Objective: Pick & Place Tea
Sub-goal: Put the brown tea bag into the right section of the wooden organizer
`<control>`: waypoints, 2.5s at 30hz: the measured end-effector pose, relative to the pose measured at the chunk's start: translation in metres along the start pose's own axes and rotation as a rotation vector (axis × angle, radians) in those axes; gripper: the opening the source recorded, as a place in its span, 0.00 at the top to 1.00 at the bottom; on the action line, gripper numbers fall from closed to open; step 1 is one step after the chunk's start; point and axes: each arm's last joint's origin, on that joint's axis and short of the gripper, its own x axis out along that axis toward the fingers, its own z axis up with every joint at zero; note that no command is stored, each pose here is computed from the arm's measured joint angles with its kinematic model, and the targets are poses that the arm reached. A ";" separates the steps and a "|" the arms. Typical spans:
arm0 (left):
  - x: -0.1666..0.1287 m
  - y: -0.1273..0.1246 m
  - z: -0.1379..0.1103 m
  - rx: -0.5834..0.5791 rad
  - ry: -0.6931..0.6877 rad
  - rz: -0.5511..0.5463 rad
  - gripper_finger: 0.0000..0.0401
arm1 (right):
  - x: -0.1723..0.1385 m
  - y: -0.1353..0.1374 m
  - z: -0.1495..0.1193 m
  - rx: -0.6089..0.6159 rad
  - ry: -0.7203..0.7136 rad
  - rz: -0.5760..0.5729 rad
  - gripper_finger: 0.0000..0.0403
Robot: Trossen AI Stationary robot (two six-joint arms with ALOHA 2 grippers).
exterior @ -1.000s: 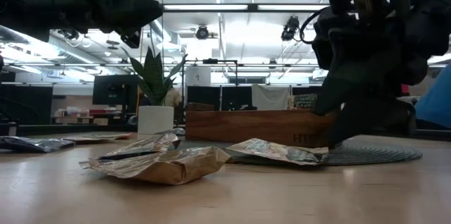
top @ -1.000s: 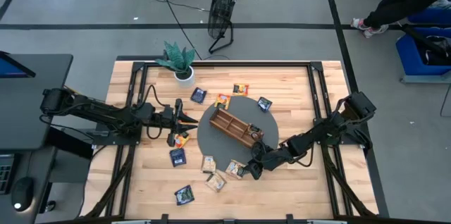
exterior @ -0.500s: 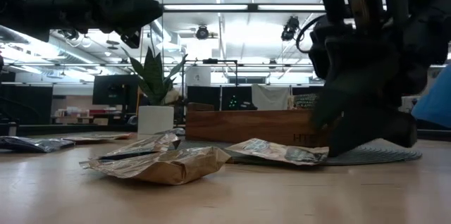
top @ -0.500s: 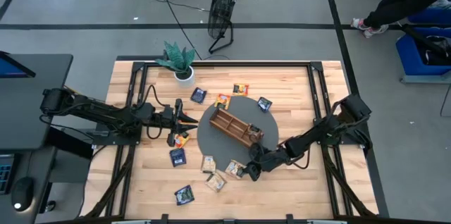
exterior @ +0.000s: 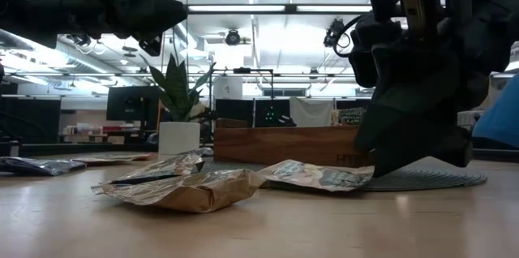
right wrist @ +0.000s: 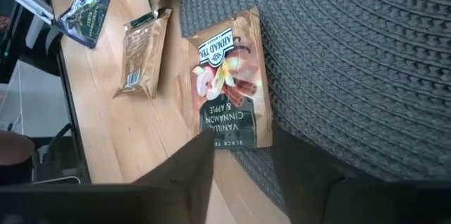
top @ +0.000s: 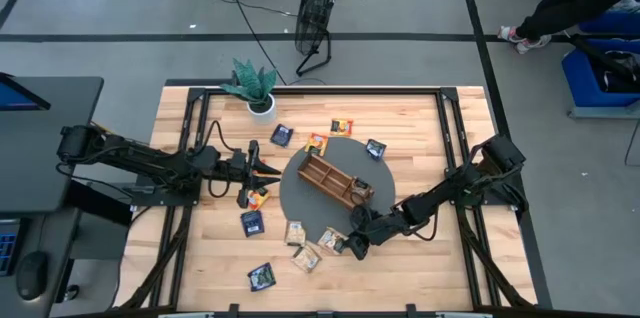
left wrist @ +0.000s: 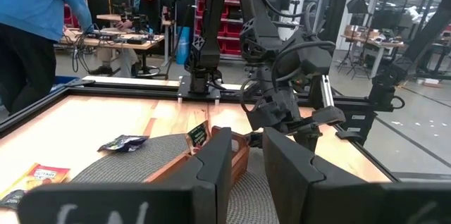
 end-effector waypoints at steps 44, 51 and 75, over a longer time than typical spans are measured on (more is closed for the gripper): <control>0.000 0.000 -0.003 -0.122 0.024 0.004 0.78 | -0.023 0.061 0.035 -0.369 0.115 -0.264 1.00; 0.001 0.000 -0.005 -0.154 0.060 0.002 0.75 | -0.032 0.078 0.051 -0.440 0.111 -0.275 1.00; 0.041 -0.003 -0.003 -0.110 0.213 -0.058 0.49 | -0.074 0.109 0.114 -0.603 0.125 -0.418 1.00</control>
